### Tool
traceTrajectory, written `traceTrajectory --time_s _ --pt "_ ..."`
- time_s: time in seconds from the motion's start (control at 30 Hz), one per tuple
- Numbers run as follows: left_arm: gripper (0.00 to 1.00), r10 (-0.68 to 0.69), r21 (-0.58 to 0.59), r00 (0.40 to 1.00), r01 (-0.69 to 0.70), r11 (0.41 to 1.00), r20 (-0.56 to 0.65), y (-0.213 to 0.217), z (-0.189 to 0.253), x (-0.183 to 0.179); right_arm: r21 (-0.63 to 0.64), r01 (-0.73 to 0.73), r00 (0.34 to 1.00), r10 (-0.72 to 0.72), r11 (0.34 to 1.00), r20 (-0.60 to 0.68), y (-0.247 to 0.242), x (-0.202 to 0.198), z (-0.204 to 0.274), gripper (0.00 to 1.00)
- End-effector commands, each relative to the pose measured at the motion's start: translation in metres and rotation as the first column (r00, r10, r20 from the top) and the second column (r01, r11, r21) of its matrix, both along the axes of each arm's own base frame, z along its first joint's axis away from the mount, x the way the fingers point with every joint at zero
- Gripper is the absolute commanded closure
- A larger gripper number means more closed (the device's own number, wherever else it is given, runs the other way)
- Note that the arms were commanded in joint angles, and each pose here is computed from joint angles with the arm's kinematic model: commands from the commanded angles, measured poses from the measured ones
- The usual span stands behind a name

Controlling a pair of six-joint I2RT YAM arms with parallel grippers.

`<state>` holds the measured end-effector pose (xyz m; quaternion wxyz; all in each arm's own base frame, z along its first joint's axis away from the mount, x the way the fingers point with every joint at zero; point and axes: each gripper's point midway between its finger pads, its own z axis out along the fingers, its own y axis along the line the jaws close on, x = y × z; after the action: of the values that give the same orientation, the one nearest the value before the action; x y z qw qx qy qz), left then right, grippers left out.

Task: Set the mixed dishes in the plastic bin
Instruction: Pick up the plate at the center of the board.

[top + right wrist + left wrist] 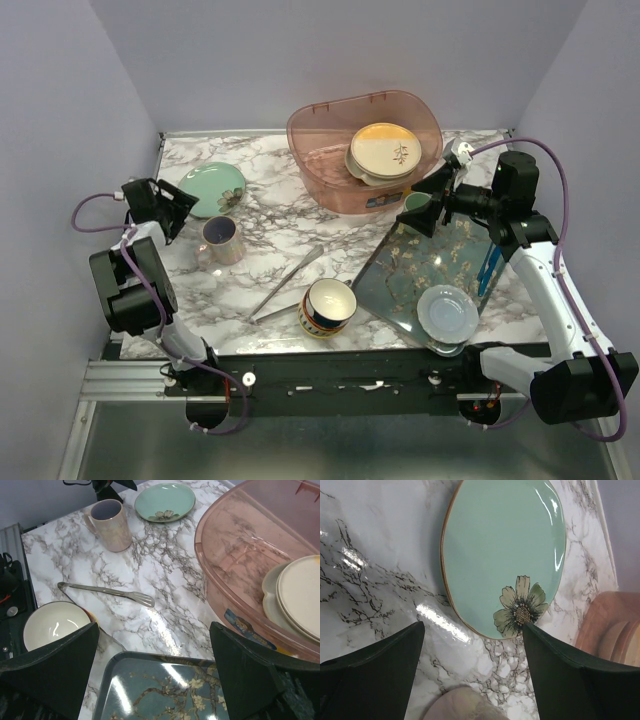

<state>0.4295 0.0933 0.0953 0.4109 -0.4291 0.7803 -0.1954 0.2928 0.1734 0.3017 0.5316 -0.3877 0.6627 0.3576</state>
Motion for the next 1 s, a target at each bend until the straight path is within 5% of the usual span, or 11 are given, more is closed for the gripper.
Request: traceTrajectory --time_s 0.0,0.57,0.97 --pt "0.13 0.0 -0.022 1.0 0.0 1.0 0.019 0.007 -0.016 0.008 0.003 -0.023 1.0 0.023 1.0 -0.001 0.001 0.0 -0.006 0.01" --pt "0.33 0.028 -0.121 0.999 -0.032 0.992 -0.036 0.016 -0.07 0.019 0.009 -0.041 0.999 0.041 0.999 -0.014 0.003 0.0 -0.008 0.0" --pt "0.5 0.026 -0.146 1.0 -0.027 0.989 -0.012 0.018 -0.069 0.031 0.009 -0.041 0.999 0.042 0.999 -0.01 0.003 0.0 -0.007 0.0"
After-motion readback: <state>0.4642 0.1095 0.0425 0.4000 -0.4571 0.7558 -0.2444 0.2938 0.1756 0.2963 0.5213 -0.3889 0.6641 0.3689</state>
